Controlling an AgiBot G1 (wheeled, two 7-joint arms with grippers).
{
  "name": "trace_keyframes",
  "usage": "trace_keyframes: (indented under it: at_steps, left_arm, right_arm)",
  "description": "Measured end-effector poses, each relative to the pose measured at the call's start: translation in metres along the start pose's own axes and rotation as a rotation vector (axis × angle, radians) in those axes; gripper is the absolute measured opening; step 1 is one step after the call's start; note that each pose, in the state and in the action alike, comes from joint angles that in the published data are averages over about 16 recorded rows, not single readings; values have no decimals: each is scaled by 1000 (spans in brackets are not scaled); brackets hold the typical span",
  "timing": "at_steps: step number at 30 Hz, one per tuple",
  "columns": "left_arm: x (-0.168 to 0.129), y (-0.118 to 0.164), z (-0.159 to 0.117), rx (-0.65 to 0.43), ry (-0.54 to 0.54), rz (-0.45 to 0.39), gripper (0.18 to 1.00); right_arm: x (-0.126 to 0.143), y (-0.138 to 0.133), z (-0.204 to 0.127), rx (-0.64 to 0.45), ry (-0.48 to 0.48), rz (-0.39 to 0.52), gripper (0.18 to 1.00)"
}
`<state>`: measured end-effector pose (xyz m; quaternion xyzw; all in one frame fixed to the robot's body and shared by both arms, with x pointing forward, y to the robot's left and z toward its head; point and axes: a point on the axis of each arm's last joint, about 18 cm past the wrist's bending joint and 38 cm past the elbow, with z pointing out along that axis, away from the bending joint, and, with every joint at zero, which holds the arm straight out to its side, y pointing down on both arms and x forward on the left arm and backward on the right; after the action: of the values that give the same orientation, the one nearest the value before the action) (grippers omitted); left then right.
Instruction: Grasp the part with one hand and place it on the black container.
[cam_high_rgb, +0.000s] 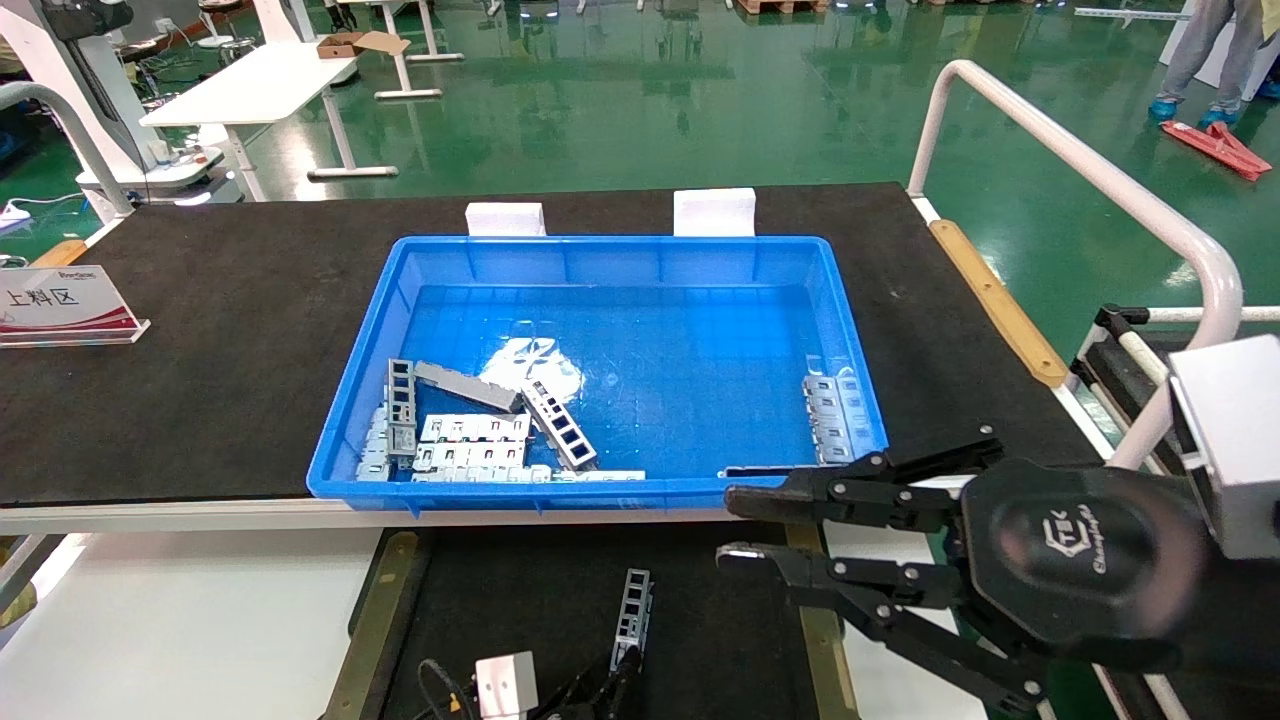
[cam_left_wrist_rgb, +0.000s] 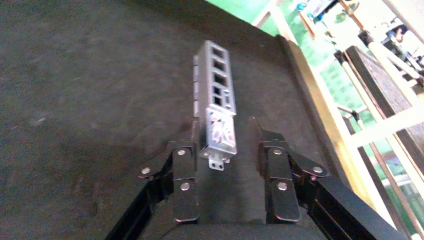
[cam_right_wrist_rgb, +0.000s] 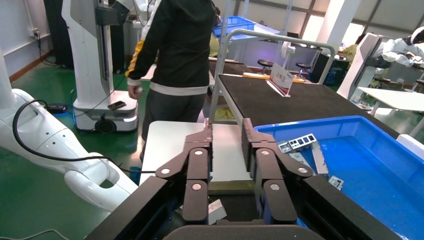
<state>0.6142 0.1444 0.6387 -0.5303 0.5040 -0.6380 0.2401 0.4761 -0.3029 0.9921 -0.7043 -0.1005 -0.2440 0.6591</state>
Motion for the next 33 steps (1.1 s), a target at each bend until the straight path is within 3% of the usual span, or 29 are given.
trace_keyframes:
  at_steps: [13,24,33]
  left_arm:
    - [8,-24,-15,-14,124,184,588]
    - [9,-51,-49,-70,287,339,822]
    - [3,-75,-77,-111,404,424,941]
  right_arm:
    - [0,0,0,0,0,0,484]
    - [0,0,0,0,0,0,739]
    - [0,0,0,0,0,0,907]
